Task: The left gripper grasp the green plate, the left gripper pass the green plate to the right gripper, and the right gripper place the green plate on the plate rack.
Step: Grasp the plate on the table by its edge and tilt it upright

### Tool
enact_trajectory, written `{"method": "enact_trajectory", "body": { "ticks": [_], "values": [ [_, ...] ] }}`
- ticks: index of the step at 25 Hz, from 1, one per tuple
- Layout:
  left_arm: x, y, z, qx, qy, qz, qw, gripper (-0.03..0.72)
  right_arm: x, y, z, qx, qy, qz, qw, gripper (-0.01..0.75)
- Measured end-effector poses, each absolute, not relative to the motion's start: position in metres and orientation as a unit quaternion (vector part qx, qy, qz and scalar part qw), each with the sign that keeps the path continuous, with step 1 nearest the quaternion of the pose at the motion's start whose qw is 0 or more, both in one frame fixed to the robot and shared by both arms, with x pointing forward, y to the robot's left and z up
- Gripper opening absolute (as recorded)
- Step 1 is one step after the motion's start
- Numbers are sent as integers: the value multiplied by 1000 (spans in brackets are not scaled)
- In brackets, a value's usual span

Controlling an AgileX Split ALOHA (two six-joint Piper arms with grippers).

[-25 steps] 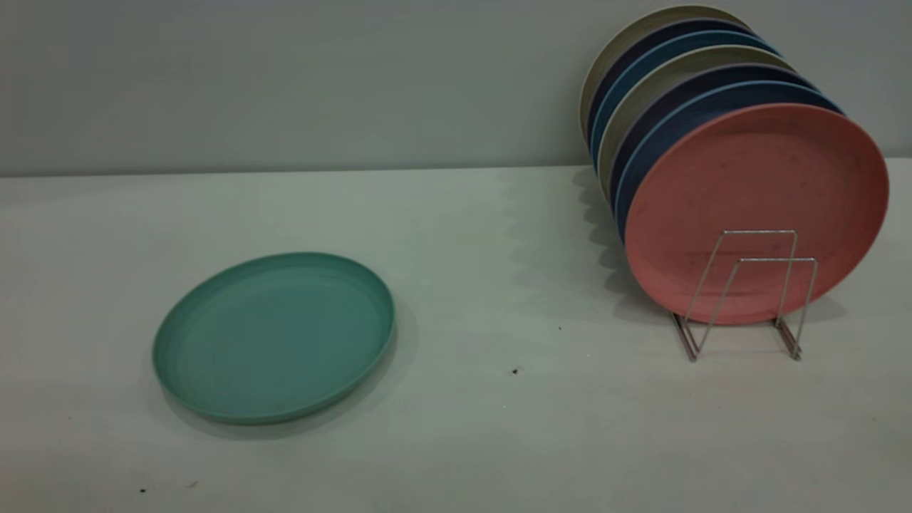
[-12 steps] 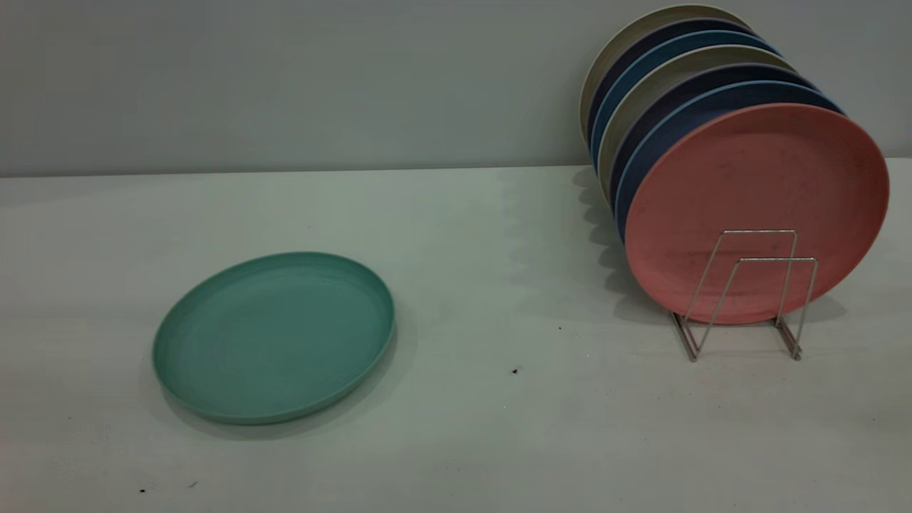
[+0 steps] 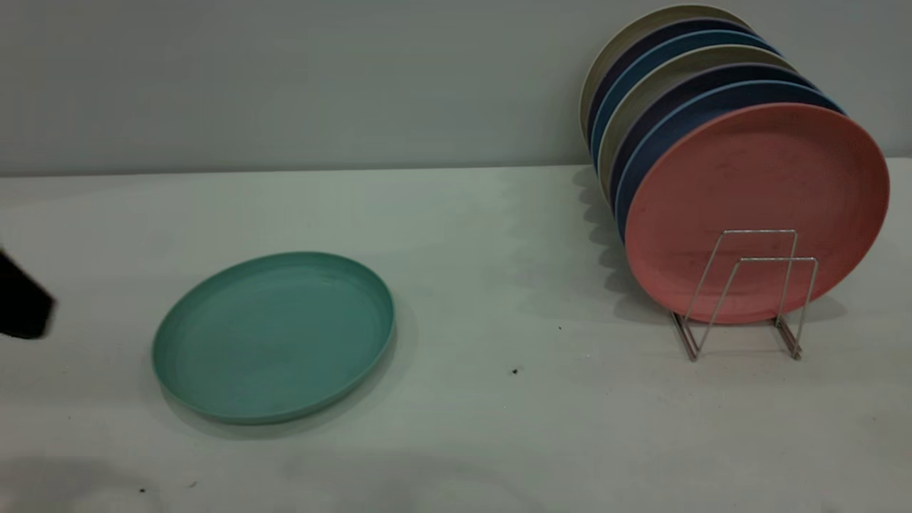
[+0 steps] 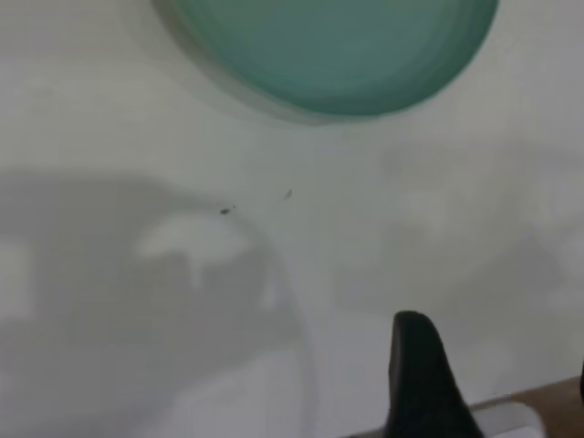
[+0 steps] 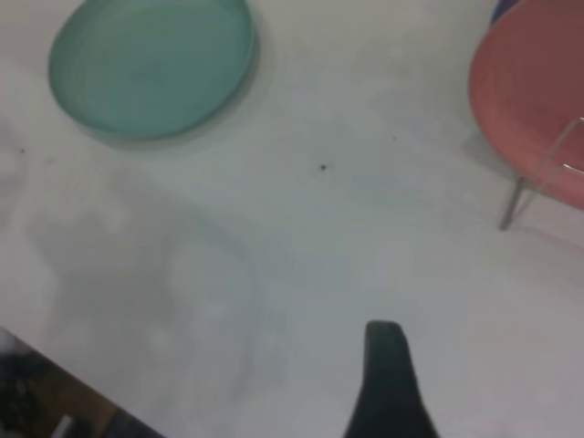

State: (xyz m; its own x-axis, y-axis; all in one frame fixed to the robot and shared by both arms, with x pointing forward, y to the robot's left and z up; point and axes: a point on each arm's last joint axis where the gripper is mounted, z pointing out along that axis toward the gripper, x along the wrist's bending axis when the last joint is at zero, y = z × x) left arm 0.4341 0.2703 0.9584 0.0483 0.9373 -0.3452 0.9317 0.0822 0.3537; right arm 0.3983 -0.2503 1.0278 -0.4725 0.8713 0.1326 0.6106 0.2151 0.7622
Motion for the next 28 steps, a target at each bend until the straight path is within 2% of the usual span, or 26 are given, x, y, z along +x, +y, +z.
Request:
{"method": "enact_trajectory", "body": {
  "ticks": [6, 12, 22, 28],
  "values": [
    [459, 267, 923, 656, 702, -32, 276, 445, 425, -247, 1010, 494, 756, 401, 149, 565],
    [487, 288, 899, 609, 732, -39, 304, 445, 444, -242, 991, 497, 755, 408, 130, 565],
    [496, 298, 847, 595, 756, -65, 266, 445, 476, -239, 959, 497, 758, 407, 114, 565],
    [506, 299, 838, 589, 753, -47, 291, 445, 494, -233, 947, 494, 765, 403, 92, 565]
  ]
}}
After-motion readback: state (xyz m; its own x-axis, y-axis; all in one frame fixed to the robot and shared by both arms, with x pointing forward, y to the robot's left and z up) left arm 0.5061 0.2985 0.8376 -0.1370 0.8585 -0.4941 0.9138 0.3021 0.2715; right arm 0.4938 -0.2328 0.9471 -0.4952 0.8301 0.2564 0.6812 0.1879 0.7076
